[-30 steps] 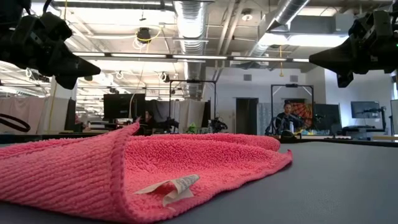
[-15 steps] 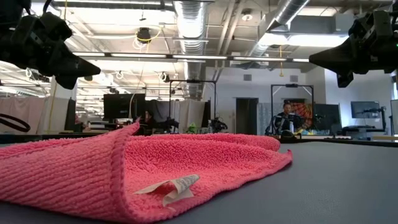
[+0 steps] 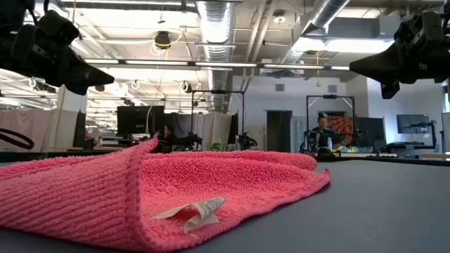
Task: Roll towel into tight, uniform cylinder
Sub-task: Fold the red towel
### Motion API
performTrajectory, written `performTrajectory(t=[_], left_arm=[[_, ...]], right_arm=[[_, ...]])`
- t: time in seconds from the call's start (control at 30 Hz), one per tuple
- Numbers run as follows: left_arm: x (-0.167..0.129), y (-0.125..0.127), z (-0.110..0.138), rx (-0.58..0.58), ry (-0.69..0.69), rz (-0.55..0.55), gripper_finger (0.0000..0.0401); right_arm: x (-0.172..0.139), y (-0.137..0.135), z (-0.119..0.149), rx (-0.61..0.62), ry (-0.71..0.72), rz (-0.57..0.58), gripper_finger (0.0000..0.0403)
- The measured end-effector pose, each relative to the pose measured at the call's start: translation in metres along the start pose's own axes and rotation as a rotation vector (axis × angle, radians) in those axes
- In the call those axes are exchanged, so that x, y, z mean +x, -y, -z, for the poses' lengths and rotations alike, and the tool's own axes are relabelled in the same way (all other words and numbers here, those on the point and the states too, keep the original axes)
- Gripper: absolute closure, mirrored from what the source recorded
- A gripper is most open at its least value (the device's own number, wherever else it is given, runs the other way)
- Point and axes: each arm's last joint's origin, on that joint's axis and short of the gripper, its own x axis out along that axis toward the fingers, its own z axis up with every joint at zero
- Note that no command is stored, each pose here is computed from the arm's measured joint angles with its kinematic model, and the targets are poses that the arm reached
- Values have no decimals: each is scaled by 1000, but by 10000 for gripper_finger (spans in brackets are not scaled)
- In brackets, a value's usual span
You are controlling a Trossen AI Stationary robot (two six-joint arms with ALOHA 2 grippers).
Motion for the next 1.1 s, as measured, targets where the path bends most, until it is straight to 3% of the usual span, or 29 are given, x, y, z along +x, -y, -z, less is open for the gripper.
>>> performTrajectory(t=[0.13, 0.27, 0.33, 0.57, 0.7, 0.87, 1.1], left_arm=[[0, 0, -1, -128, 13, 5, 401], [0, 2, -1, -542, -11, 84, 401], [0, 2, 0, -616, -5, 58, 401], [1, -1, 0, -715, 33, -49, 401], [2, 0, -5, -754, 77, -18, 401], [9, 13, -13, -680, 199, 172, 401], [34, 34, -9, -554, 32, 81, 401]], right_arm=[[0, 0, -1, 1, 8, 0, 364], [0, 0, -8, 124, 99, 33, 364], [-1, 0, -15, 228, 170, 43, 364], [-5, 3, -32, 286, 364, 139, 365], [-3, -2, -38, 318, 387, -11, 365], [12, -16, -41, 339, 252, -124, 365], [63, -64, -65, 211, 44, -183, 365]])
